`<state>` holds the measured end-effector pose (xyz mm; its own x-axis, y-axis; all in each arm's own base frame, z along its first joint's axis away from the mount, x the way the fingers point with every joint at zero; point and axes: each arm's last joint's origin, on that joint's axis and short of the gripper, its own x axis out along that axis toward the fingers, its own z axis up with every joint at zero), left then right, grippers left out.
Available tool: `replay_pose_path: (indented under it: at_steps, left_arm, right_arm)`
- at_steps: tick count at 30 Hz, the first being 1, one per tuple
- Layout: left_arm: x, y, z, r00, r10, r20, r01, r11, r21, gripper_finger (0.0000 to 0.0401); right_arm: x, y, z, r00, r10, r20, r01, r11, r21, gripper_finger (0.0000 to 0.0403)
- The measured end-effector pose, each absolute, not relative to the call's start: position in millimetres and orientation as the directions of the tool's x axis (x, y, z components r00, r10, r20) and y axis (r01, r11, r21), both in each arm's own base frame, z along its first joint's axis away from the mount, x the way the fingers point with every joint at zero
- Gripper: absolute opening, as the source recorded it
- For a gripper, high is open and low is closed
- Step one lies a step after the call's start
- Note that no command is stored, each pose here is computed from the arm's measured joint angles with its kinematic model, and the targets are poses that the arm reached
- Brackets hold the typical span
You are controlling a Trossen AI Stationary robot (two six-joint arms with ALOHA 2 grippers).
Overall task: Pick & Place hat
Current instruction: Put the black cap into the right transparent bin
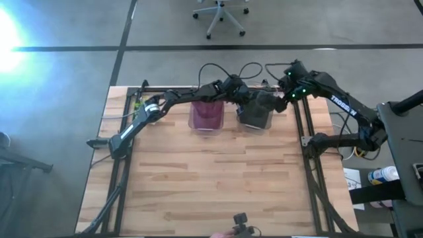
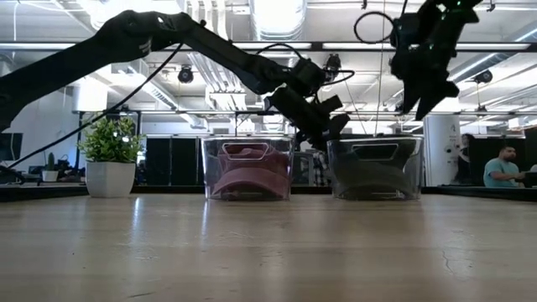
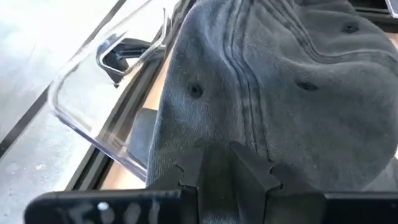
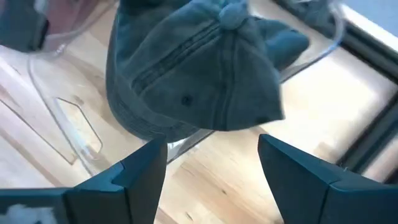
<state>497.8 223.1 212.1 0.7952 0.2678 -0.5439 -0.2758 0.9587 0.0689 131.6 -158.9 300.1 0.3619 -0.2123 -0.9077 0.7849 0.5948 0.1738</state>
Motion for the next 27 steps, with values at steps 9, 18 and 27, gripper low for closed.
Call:
replay_pose_path:
  at_steps: [9, 18, 27]
  left_arm:
    - [489.3, 216.9, 253.0, 0.817, 0.32, -0.48, -0.307, 0.946, 0.109, 0.0064]
    - [481.3, 213.9, 239.1, 0.732, 0.3, -0.611, -0.302, 0.948, 0.103, 0.0065]
    - [482.1, 212.8, 224.1, 0.731, 0.296, -0.615, -0.298, 0.949, 0.102, 0.0065]
  right_arm:
    - [139.8, -167.3, 256.3, 0.371, -0.221, -0.902, 0.786, 0.592, 0.179, 0.0234]
    - [157.0, -186.4, 223.4, 0.369, -0.207, -0.906, 0.744, 0.651, 0.154, 0.023]
    - [174.3, -201.1, 226.0, 0.405, -0.227, -0.886, 0.685, 0.716, 0.13, 0.023]
